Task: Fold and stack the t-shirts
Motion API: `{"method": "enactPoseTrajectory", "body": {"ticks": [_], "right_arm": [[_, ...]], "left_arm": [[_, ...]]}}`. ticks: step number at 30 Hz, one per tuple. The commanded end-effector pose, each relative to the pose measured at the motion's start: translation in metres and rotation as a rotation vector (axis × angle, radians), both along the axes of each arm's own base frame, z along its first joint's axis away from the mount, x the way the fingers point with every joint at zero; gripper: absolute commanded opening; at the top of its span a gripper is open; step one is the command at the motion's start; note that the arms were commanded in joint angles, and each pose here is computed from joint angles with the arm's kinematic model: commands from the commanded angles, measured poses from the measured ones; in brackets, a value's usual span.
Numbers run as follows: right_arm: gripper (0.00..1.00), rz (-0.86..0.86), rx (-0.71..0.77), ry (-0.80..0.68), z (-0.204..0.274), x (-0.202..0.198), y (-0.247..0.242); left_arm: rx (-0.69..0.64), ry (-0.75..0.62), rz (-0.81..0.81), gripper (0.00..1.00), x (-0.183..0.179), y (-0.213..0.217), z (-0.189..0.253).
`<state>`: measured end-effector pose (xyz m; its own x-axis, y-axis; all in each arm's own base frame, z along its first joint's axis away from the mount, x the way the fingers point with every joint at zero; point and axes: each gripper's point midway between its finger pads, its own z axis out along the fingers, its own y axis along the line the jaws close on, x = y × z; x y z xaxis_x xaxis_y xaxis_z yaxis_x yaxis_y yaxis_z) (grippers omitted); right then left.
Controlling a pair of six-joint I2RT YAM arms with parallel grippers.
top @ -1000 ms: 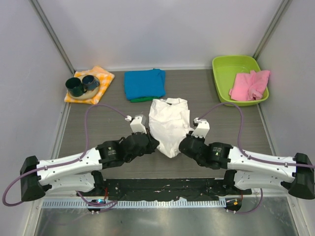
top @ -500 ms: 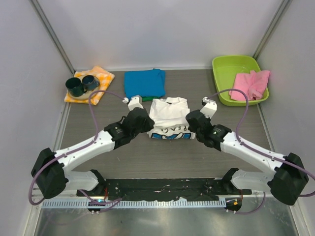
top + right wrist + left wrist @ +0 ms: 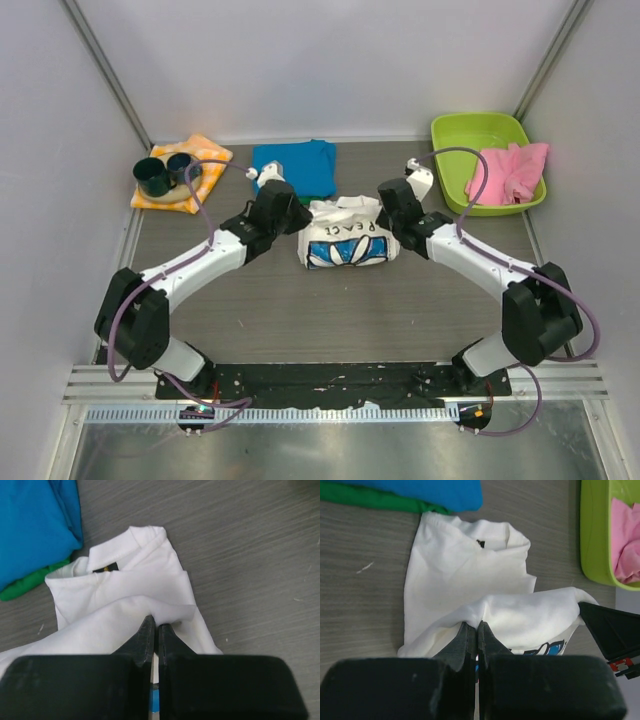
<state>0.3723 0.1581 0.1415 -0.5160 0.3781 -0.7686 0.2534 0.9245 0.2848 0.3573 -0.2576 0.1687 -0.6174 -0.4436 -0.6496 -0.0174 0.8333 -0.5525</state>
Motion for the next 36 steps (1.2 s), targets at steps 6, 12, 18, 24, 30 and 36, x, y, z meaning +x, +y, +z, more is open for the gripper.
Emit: {"method": "enactPoseTrajectory", "body": {"ticks": [6,12,18,24,30,36], "right_arm": [[0.01,-0.003,0.057,-0.075,0.025,0.073,0.006],[0.01,-0.029,0.042,-0.019,-0.006,0.106,0.000],[0.91,-0.060,0.010,-0.012,-0.030,0.146,-0.009],[0.96,-0.053,-0.012,-0.126,0.011,0.160,-0.014],[0.98,0.006,0.035,-0.201,0.070,0.127,-0.004],[0.98,0.136,0.163,-0.109,0.045,0.092,0.026]], "left_arm": [[-0.065,-0.064,-0.005,0.00,0.067,-0.011,0.025],[-0.066,-0.023,0.005,0.00,0.097,-0.014,0.001],[-0.053,0.025,0.126,0.99,0.140,0.015,-0.035],[-0.056,-0.073,0.196,1.00,0.161,0.047,0.013],[-0.149,-0.103,0.089,1.00,0.103,0.027,0.057],[-0.230,-0.067,-0.035,1.00,0.054,-0.022,0.040]]}}
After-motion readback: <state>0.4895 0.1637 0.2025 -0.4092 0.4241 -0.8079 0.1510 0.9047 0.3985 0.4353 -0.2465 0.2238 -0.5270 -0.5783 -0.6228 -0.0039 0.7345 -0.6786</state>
